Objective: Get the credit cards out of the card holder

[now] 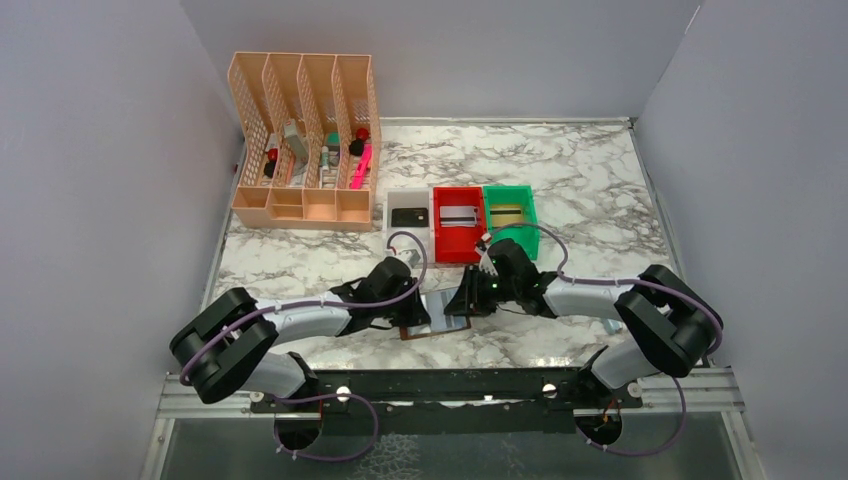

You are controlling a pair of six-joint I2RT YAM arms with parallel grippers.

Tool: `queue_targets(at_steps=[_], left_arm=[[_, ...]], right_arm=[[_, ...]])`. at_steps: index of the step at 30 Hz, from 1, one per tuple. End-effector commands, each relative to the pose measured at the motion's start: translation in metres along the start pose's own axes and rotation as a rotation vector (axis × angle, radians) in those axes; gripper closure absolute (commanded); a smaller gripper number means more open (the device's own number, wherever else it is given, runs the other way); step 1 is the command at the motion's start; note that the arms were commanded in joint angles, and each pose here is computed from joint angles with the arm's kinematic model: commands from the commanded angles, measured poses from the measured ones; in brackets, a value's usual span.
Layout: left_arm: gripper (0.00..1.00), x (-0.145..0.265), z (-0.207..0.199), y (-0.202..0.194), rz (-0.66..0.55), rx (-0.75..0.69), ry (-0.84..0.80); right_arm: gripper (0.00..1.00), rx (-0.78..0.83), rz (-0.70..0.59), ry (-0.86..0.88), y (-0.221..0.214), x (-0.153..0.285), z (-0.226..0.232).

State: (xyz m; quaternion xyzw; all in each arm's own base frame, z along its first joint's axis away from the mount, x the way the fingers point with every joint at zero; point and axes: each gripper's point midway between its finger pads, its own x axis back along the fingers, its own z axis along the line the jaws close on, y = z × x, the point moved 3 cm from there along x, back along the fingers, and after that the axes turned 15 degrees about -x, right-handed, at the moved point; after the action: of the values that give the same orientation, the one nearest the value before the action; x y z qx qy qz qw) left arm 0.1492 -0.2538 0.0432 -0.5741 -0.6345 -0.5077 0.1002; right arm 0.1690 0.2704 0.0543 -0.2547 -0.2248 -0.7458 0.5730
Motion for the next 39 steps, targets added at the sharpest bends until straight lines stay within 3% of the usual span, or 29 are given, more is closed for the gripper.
queue_targets(at_steps=[1, 26, 34, 39], left_arm=[[1.00, 0.000, 0.016, -0.013, 0.011, 0.009, 0.078], [1.00, 0.021, 0.013, 0.007, -0.138, 0.018, 0.086], [1.00, 0.040, 0.023, 0.016, -0.222, 0.045, 0.160], [1.00, 0.064, 0.042, 0.017, -0.285, 0.103, 0.295]], right_arm=[[0.65, -0.007, 0.065, 0.130, -0.008, 0.001, 0.025], [0.64, 0.017, 0.111, 0.226, -0.008, 0.005, 0.057], [0.64, 0.057, 0.116, 0.206, -0.007, -0.007, 0.073], [0.63, 0.090, 0.146, 0.204, -0.011, -0.023, 0.085]])
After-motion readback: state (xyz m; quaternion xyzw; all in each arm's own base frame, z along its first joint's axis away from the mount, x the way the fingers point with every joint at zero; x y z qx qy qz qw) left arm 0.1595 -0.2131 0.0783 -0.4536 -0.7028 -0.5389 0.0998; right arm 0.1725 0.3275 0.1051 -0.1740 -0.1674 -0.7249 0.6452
